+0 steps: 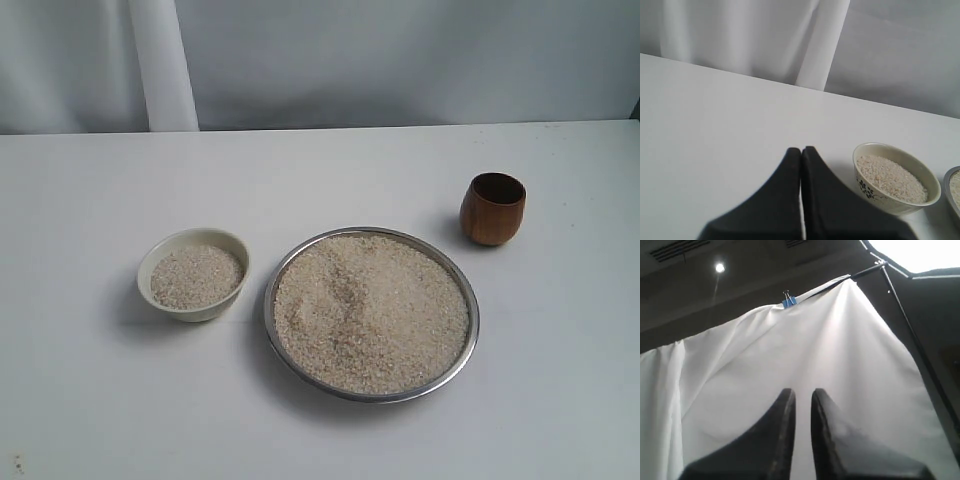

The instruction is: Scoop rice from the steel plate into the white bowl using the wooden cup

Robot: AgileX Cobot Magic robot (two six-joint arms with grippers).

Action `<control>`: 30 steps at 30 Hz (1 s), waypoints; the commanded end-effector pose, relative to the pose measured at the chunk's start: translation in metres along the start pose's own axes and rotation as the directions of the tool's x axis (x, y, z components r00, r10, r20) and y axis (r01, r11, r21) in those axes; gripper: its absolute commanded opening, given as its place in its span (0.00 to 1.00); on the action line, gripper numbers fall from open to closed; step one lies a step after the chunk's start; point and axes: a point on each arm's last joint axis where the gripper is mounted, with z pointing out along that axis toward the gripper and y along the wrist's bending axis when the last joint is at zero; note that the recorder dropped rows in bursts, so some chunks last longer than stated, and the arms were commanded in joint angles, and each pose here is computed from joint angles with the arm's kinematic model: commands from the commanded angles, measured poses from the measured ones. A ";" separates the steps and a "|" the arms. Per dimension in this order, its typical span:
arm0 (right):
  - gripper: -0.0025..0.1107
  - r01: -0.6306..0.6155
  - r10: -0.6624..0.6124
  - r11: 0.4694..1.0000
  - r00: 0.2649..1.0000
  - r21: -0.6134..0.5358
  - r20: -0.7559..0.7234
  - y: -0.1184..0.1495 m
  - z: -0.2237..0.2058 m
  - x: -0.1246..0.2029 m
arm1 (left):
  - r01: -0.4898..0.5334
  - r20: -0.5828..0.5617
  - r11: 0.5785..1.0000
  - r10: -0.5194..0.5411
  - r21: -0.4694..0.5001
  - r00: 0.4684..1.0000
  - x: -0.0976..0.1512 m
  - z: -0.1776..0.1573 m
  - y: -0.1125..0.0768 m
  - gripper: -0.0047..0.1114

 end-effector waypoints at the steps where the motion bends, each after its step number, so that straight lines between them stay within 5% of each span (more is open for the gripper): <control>1: 0.11 -0.052 0.056 0.998 0.992 0.032 -0.110 0.007 0.016 -0.020 | 0.006 0.000 1.000 -0.006 0.007 1.000 0.000 0.000 0.000 0.04; 8: 0.02 -0.001 0.012 0.999 0.977 0.054 -0.212 0.018 0.065 -0.053 | 0.006 0.000 1.000 -0.006 0.007 1.000 0.000 0.000 0.000 0.04; 13: 0.02 0.143 -0.088 0.986 0.890 0.090 -0.447 0.017 0.119 -0.056 | 0.006 0.000 1.000 -0.006 0.007 1.000 0.000 0.000 0.000 0.04; 19: 0.02 0.316 -0.218 0.948 0.736 0.041 -0.642 0.006 0.167 -0.033 | 0.006 0.000 1.000 -0.006 0.007 1.000 0.000 0.000 0.000 0.04; 30: 0.02 0.314 -0.189 0.949 0.594 0.009 -0.782 -0.018 0.200 0.052 | 0.006 0.000 1.000 -0.006 0.007 1.000 0.000 0.000 0.000 0.04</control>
